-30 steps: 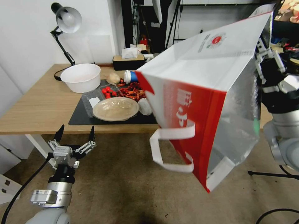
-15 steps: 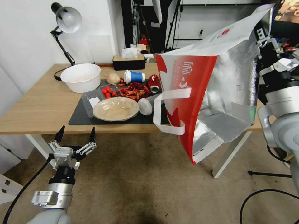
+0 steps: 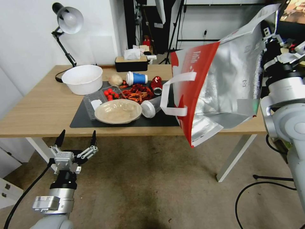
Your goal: Pick up the food delivery bag from the floor and place it on the table.
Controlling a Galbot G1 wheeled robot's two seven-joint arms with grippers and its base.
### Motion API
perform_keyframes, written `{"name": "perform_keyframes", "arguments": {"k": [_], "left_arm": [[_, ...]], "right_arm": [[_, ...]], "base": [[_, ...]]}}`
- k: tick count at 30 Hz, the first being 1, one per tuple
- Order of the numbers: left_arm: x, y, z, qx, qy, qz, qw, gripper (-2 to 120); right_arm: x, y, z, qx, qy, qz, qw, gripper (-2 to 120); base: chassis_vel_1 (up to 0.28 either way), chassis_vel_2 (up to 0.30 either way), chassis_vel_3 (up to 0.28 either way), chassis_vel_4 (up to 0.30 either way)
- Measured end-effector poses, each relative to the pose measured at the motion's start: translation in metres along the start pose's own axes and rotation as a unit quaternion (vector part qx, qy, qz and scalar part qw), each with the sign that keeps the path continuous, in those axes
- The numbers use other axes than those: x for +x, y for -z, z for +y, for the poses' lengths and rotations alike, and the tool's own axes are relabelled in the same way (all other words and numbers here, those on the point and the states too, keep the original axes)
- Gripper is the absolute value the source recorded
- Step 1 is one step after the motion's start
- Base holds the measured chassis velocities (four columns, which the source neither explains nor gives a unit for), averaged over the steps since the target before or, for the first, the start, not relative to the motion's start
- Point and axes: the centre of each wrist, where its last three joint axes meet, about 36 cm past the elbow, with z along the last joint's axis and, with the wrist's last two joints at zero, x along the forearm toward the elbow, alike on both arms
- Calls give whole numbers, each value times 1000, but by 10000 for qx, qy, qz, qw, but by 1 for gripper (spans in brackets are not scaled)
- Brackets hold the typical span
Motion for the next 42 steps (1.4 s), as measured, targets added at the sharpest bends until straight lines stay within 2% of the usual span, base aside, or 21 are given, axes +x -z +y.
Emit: {"name": "perform_keyframes", "arguments": {"k": [12, 13, 24, 26, 28, 30, 32, 33, 34, 37, 39, 41, 42], "left_arm": [[-1, 0, 1, -27, -25, -16, 10000, 100], [-1, 0, 1, -26, -29, -16, 10000, 100], [-1, 1, 1, -25, -65, -36, 10000, 100], [-1, 2, 1, -31, -69, -48, 10000, 100], [-1, 2, 1, -33, -68, -50, 10000, 100], [0, 2, 1, -39, -68, -54, 10000, 100], [0, 2, 2, -40, -68, -54, 10000, 100], [0, 2, 2, -40, -68, -56, 10000, 100], [0, 2, 2, -40, -68, -56, 10000, 100], [-1, 2, 2, -38, -69, -61, 10000, 100], [-1, 2, 2, -39, -69, -61, 10000, 100], [-1, 1, 2, -30, -65, -57, 10000, 100], [-1, 1, 2, -30, -65, -57, 10000, 100]], "right_arm": [[-2, 8, -24, 322, -225, 3, 9992, 0], [-3, 8, -31, 387, -271, 28, 9989, 0], [-11, 12, -51, 632, -49, 235, 9977, 3], [-15, 10, -53, 716, 7, 275, 9971, 15], [-16, 10, -53, 728, 4, 275, 9970, 17], [-19, 9, -54, 756, -17, 260, 9968, 29], [-20, 9, -55, 766, -20, 254, 9967, 32], [-21, 8, -56, 797, -17, 233, 9965, 39], [-21, 8, -56, 797, -17, 233, 9965, 39], [-22, 8, -60, 832, 17, 215, 9963, 52], [-22, 8, -60, 837, 24, 214, 9963, 56], [-21, 7, -62, 854, 77, 230, 9960, 69], [-21, 7, -62, 854, 77, 230, 9960, 69]], "base": [[0, 0, 0, 0], [0, 0, 0, 0], [0, 0, 0, 0], [0, 0, 0, 0], [0, 0, 0, 0], [0, 0, 0, 0], [0, 0, 0, 0], [0, 0, 0, 0], [0, 0, 0, 0], [0, 0, 0, 0], [0, 0, 0, 0], [0, 0, 0, 0], [0, 0, 0, 0]]}}
